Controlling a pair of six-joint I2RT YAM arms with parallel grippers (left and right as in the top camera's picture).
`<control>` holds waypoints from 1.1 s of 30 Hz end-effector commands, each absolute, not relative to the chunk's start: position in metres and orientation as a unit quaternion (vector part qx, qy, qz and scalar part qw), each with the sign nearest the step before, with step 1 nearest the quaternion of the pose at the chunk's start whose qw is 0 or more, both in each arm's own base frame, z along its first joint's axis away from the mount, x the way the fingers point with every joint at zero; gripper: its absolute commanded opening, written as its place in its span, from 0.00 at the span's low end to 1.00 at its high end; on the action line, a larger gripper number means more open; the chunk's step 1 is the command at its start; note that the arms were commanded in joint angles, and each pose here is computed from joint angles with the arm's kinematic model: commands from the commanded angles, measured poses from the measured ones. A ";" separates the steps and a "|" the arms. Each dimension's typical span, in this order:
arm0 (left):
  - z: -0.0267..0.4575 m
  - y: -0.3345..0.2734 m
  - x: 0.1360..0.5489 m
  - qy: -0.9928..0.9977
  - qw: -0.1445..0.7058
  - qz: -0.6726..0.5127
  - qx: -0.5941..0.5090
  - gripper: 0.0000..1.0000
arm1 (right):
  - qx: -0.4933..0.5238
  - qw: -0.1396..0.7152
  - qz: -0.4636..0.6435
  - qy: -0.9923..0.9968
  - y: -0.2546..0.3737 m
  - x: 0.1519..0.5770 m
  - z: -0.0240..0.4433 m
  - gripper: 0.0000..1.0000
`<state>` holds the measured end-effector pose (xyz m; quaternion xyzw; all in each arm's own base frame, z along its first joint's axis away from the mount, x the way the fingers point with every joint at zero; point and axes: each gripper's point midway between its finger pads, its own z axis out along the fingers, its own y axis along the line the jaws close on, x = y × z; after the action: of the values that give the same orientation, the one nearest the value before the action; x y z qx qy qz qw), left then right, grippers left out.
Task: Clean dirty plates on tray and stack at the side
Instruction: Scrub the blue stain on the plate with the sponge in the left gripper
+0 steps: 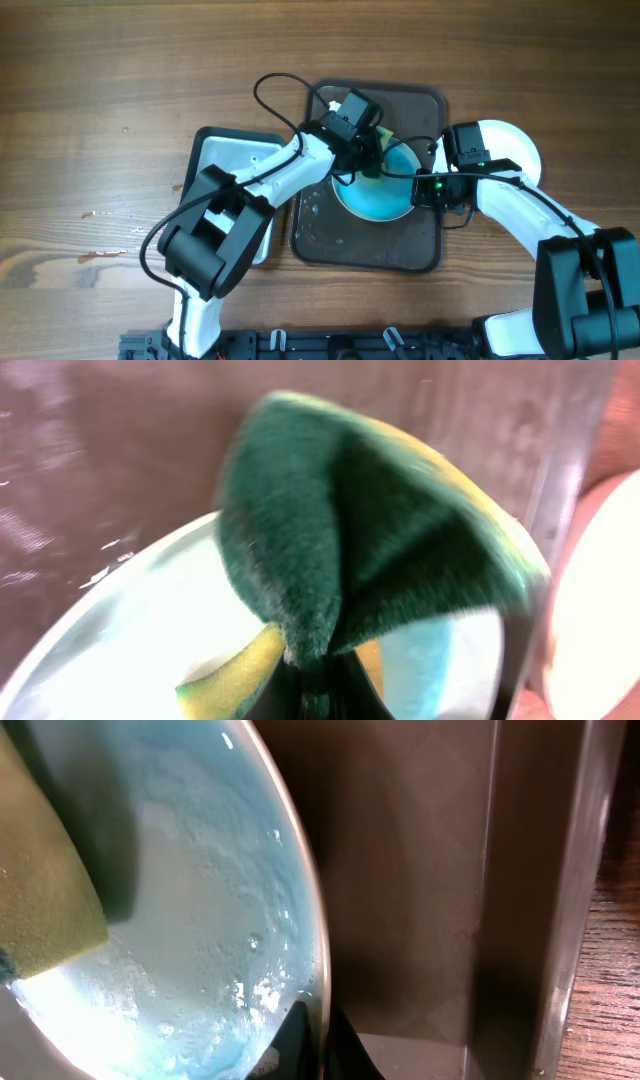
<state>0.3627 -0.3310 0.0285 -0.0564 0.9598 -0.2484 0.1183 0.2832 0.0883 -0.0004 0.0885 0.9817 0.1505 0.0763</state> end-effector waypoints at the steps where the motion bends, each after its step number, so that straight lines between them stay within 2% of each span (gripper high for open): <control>1: 0.021 -0.346 0.359 0.956 0.111 -0.270 -0.038 0.04 | 0.064 0.046 0.114 0.990 0.079 0.263 -0.018 0.04; 6: 0.015 -0.363 0.344 0.956 0.097 -0.277 -0.017 0.04 | 0.064 0.047 0.109 0.991 0.077 0.263 -0.018 0.04; 15: 0.016 -0.400 0.291 0.943 0.013 -0.329 0.037 0.04 | 0.065 0.049 0.109 0.991 0.077 0.264 -0.018 0.04; 20: 0.011 -0.395 0.277 0.948 -0.017 -0.315 0.036 0.04 | 0.065 0.049 0.109 0.991 0.077 0.264 -0.018 0.04; 26: -0.014 -0.341 0.283 0.980 -0.011 -0.197 -0.013 0.04 | 0.064 0.049 0.110 0.991 0.077 0.264 -0.018 0.04; 29: -0.026 -0.291 0.295 0.995 0.027 -0.082 -0.039 0.04 | 0.064 0.049 0.109 0.991 0.077 0.264 -0.018 0.04; 33: -0.026 -0.251 0.307 0.996 0.069 0.012 -0.050 0.04 | 0.064 0.049 0.110 0.991 0.077 0.264 -0.018 0.04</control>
<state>0.2850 -0.3341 0.0086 -0.0189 0.9846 -0.1738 0.0007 0.2800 0.0907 -0.0009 0.0667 0.9837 0.1504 0.0731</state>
